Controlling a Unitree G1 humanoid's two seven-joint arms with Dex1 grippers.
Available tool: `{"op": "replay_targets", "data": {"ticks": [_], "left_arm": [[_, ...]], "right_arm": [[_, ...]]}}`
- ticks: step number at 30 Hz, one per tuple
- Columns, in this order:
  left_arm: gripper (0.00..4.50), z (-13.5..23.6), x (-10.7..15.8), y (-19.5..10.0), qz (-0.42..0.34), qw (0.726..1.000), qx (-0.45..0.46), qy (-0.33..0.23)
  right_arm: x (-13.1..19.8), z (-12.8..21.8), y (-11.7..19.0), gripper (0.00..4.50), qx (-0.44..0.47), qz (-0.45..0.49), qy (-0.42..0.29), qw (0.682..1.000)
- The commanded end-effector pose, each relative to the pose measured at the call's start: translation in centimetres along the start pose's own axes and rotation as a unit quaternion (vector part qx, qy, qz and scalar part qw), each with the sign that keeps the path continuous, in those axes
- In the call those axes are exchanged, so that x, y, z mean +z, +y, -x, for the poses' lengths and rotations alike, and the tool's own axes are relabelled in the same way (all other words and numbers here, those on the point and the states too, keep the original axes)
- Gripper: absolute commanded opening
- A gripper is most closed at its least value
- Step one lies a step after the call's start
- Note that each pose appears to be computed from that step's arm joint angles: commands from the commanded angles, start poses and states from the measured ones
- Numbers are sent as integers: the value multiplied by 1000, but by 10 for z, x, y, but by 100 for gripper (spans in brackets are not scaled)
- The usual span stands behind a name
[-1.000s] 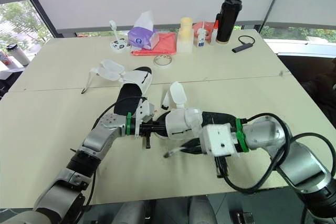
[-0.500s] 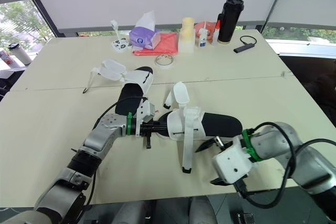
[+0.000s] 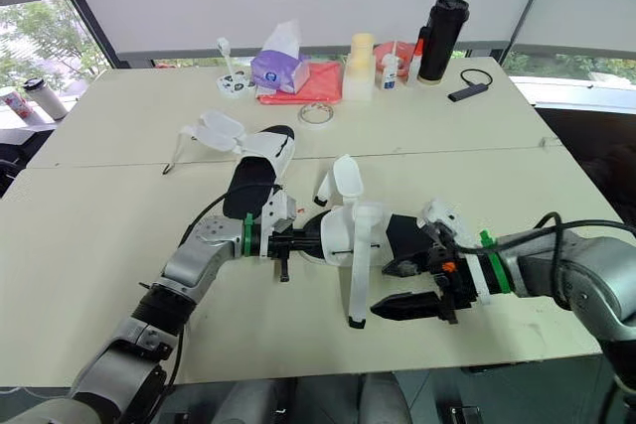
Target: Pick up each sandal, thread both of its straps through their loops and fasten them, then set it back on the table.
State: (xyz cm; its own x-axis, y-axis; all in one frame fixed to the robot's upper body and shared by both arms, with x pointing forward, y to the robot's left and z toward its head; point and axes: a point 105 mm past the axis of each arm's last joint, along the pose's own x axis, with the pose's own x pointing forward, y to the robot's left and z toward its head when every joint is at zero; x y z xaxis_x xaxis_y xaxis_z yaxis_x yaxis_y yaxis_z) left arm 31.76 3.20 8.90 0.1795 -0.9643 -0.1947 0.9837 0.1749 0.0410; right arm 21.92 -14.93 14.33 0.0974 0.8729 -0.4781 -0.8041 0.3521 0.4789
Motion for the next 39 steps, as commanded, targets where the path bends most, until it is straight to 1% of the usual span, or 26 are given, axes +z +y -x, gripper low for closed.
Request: {"op": "replay_targets", "data": {"ticks": [1, 5, 14, 23, 26, 27, 33, 37, 39], "left_arm": [[0, -1, -2, -1, -6, 1000, -2, 8], [0, -1, -2, -1, -5, 1000, 0, 7], [0, 1, -2, -1, -3, 1000, 3, 7], [0, 1, -1, -1, -4, 1000, 4, 6], [0, 2, -3, -1, -4, 1000, 4, 9], [0, 2, -3, -1, -4, 1000, 5, 9], [0, 1, -2, -1, -4, 1000, 5, 7], [0, 1, -1, -1, -5, 1000, 6, 6], [0, 1, -1, 0, -6, 1000, 7, 6]], "right_arm": [[2, -4, 2, 447, 14, -52, -15, 998], [-4, -18, -2, 447, 11, -87, -22, 996], [11, -35, -15, 447, 3, -131, -83, 988], [3, -50, -13, 447, 9, -150, -73, 986], [2, -54, -11, 365, 15, -154, -78, 985], [3, -55, -11, 324, 16, -155, -80, 985], [3, -55, -10, 8, 9, -145, -82, 986], [10, -48, -8, 3, -11, -104, -84, 991], [18, -41, -6, 3, -29, -60, -79, 995]]}}
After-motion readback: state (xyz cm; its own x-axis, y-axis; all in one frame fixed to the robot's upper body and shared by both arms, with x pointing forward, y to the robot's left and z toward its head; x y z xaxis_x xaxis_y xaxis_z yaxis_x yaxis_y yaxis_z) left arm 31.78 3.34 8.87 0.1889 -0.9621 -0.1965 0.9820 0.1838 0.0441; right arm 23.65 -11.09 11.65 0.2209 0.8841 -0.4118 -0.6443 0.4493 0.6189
